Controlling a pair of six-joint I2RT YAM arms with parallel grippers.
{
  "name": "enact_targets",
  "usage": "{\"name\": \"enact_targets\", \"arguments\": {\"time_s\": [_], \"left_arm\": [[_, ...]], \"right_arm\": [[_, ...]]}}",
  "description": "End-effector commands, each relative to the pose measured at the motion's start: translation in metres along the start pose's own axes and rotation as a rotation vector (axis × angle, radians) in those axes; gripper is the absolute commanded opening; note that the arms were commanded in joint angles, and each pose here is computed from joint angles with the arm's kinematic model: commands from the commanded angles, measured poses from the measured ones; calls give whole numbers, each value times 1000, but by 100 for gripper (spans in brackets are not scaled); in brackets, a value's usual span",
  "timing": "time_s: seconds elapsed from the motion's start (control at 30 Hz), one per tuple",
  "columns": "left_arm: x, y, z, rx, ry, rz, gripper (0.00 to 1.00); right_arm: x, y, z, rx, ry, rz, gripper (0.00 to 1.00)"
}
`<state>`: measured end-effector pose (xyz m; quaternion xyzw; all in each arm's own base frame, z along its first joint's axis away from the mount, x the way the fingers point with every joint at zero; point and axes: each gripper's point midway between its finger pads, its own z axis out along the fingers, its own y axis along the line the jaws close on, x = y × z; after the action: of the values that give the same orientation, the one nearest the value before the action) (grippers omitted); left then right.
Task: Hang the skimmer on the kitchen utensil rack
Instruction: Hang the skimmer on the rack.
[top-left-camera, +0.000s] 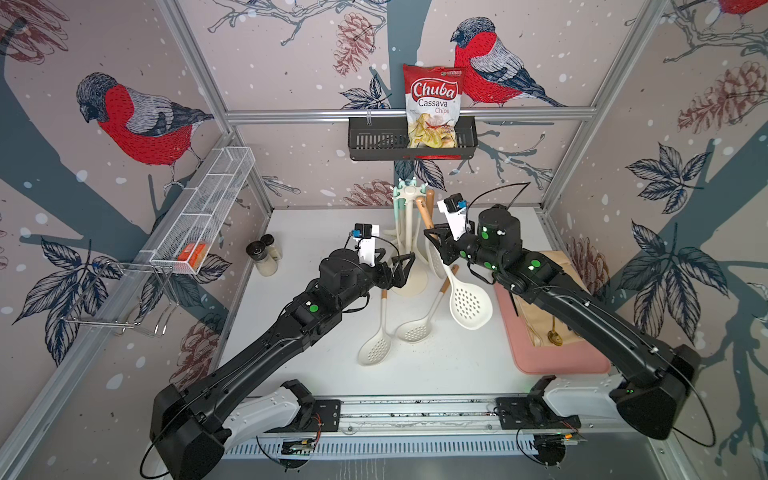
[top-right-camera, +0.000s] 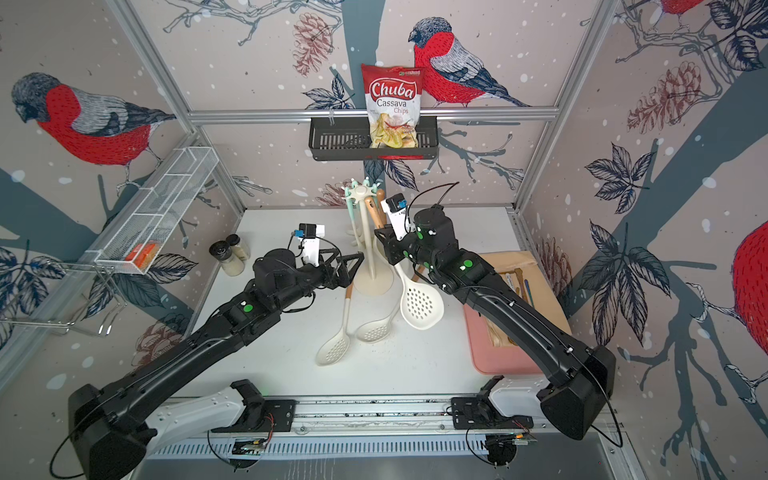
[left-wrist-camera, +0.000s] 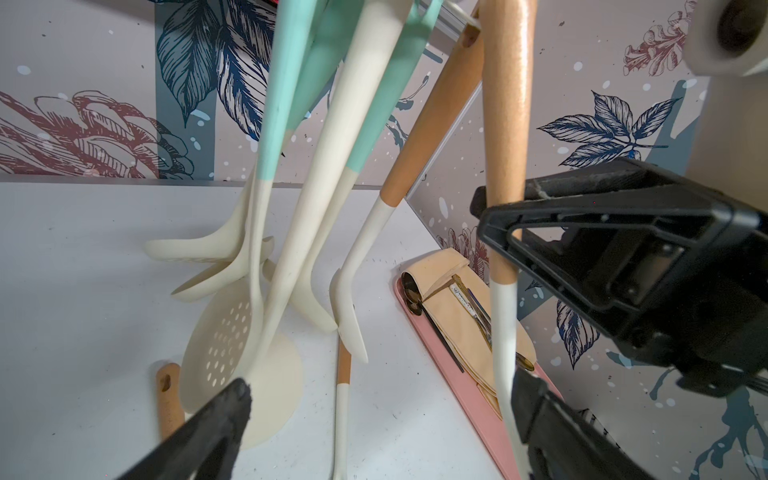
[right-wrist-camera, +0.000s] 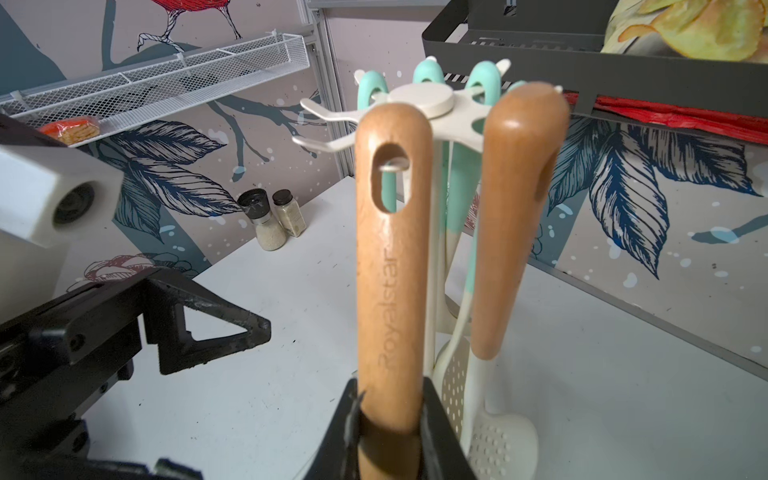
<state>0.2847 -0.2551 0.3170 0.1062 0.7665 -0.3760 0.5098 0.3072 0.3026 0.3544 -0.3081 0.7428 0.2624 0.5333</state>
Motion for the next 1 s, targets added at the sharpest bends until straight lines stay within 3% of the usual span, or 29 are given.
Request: {"name": "enact_targets", "arguments": {"time_s": [0.0, 0.53, 0.57, 0.67, 0.7, 0.77, 0.87, 0.93, 0.97], "left_arm": [[-1, 0, -1, 0, -7, -4, 100], [-7, 6, -14, -41, -31, 1, 100], [-10, 5, -15, -44, -37, 3, 100], [-23, 7, -21, -73, -60, 22, 100], [-30, 6, -23, -77, -67, 35, 100], [-47, 6, -27, -87, -80, 53, 100], [-77, 12, -30, -102, -95, 55, 100], [-97, 18, -31, -106, -113, 49, 100], [-106, 22, -30, -99, -118, 43, 100]], "right_arm": [[-3, -5, 4, 25, -17, 16, 0], [20, -5, 30, 8, 28, 51, 0], [17, -5, 29, 6, 19, 55, 10], [5, -2, 19, -13, -19, 63, 56], [-1, -1, 14, -20, -37, 68, 67], [-11, -3, 4, -20, -72, 83, 74], [-29, -13, -16, -25, -145, 133, 74], [-45, -24, -36, -23, -221, 189, 63], [-52, -34, -43, -12, -255, 226, 50]]}}
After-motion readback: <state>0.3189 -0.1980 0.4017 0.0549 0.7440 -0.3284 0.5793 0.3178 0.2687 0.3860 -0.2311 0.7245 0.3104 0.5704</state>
